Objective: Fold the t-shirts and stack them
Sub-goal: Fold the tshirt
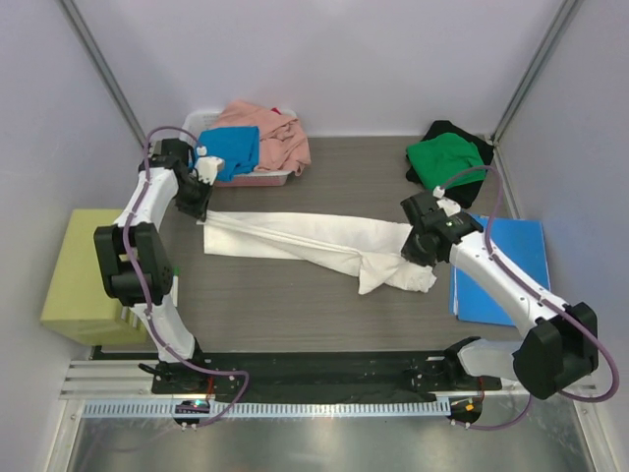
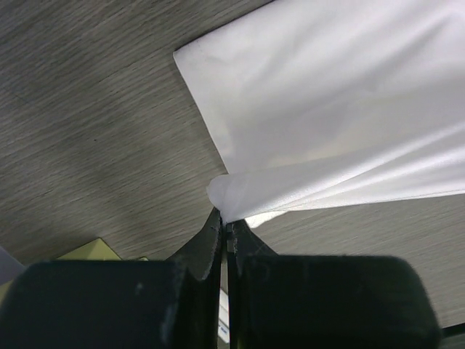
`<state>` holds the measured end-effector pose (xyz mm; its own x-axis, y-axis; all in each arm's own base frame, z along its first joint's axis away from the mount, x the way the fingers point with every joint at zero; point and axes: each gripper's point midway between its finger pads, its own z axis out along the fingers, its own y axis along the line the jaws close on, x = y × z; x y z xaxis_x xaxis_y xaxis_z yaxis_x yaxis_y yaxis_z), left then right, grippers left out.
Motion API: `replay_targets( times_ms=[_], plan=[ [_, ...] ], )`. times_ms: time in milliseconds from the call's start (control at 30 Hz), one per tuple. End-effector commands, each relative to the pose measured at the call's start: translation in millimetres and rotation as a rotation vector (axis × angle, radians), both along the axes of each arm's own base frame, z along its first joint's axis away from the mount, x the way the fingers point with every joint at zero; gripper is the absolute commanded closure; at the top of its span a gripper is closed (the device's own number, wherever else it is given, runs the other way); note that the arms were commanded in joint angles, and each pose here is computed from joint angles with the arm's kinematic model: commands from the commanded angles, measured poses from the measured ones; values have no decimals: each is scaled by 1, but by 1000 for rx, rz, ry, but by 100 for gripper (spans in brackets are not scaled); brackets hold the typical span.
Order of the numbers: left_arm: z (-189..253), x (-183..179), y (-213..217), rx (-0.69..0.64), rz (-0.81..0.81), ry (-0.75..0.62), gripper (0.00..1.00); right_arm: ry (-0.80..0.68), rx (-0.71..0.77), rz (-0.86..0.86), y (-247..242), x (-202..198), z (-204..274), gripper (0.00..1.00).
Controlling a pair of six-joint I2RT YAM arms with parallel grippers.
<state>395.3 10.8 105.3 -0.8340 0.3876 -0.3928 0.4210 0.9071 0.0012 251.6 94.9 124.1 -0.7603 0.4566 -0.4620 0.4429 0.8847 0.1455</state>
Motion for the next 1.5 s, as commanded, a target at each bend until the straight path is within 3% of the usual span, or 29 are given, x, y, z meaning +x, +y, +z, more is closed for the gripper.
replay_targets(
  times_ms=[0,233,333,367,433,467,500,733,933,1033,1067,1133,1167,1200,1400,1467],
  plan=[
    [8,14,-4,-15,14,-31,100,-145,-16,-55,-17,50,23,89],
    [-6,11,-15,-25,-4,-9,99,-151,-28,-60,-15,108,5,90],
    [-19,7,-20,-30,-6,18,88,-123,-14,-49,-6,129,-15,91],
    [-22,6,-22,-28,-10,23,68,-122,-11,-46,-4,134,-20,91],
    [-31,5,-22,-13,-2,28,40,-116,-27,-51,-3,147,-30,91],
    [-33,5,-20,-6,10,27,17,-115,-31,-52,-3,151,-32,92],
    [-35,8,-17,13,17,12,2,-114,-39,-49,-3,154,-33,92],
    [-48,-13,-19,5,30,57,0,-130,-139,-101,-32,179,-34,92],
    [-24,-31,-49,-14,-39,16,0,-108,-176,-130,-44,201,-42,86],
    [-8,-39,-61,-13,-75,-14,0,-50,-185,-102,-40,206,-55,61],
    [-1,-42,-63,-10,-83,-30,0,-17,-189,-89,-39,204,-64,40],
    [5,-44,-67,-1,-97,-45,0,-2,-202,-87,-41,203,-60,13],
    [7,-45,-68,1,-102,-48,0,-14,-203,-90,-42,203,-53,6],
    [12,-44,-70,0,-106,-60,0,-27,-205,-96,-44,202,-45,0],
    [21,-46,-76,1,-124,-70,0,-208,-104,-106,-38,182,39,0],
    [20,-45,-76,3,-120,-75,0,-222,-79,-98,-34,167,47,0]
  ],
)
